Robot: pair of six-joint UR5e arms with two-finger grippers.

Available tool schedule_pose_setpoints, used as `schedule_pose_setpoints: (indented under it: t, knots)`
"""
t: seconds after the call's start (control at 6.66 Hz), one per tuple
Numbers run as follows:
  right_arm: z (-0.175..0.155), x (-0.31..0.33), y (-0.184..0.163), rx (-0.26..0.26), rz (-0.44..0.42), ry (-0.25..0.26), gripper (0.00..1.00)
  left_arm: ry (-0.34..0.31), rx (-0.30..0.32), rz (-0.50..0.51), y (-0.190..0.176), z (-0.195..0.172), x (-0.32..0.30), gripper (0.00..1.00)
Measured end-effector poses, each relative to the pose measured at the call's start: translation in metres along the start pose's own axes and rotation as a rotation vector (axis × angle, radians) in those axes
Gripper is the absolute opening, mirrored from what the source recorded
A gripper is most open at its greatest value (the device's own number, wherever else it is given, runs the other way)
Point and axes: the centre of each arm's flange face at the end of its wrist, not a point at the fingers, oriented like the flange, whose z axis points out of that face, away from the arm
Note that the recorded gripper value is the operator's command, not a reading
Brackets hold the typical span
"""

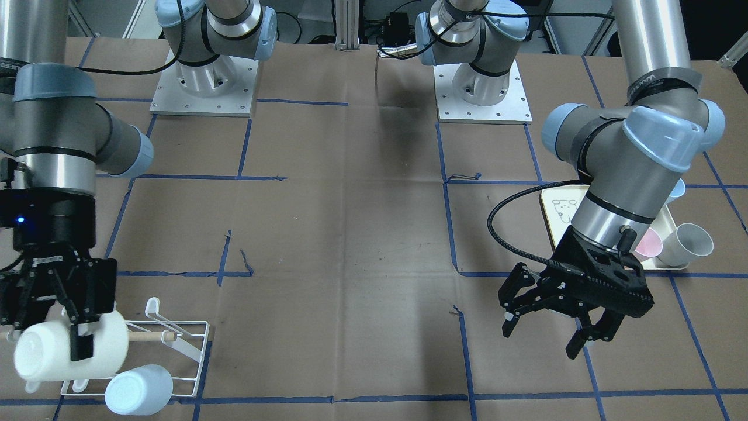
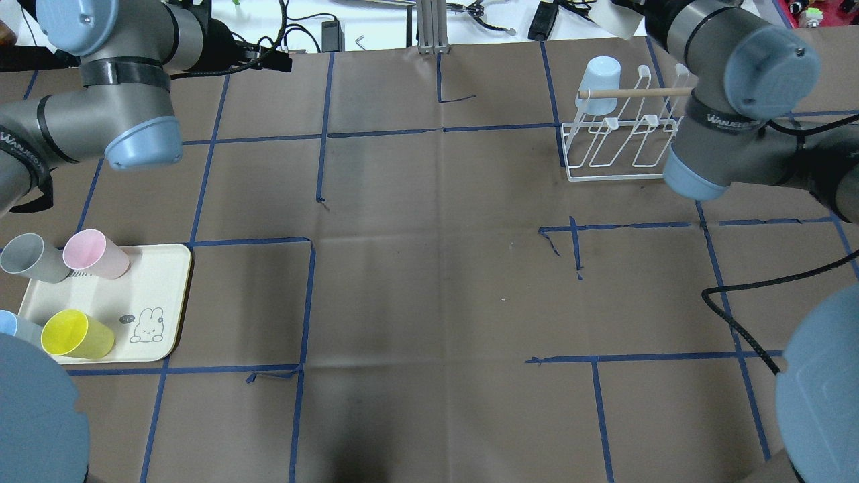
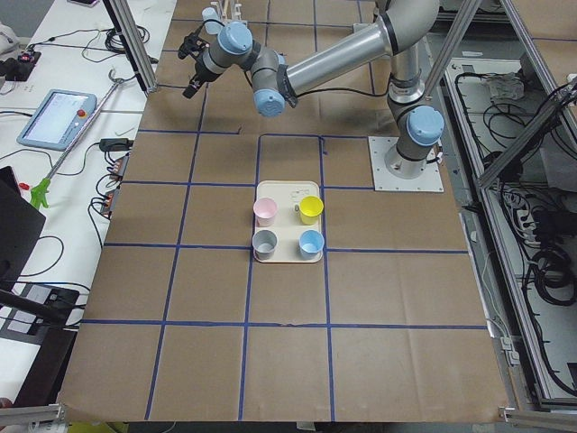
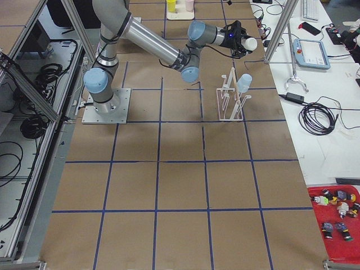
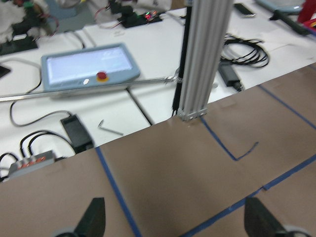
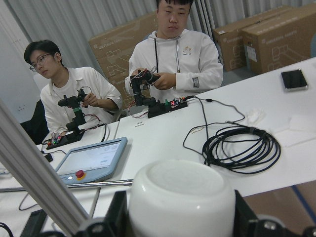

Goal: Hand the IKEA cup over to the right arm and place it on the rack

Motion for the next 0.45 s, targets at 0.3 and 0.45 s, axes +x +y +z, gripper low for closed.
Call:
schedule_pose_setpoints:
  t: [0.3, 0.45]
  knots:
    - [0.0, 0.056, -0.006, 0.009, -0.219, -0.038, 0.19, -0.104, -0.325, -0.125, 0.028, -0.021, 0.034, 0.99]
    - [0.01, 0.073, -0.002, 0.008, -0.289, -0.045, 0.19, -0.118, -0.425, -0.162, 0.036, -0.041, 0.047, 0.99]
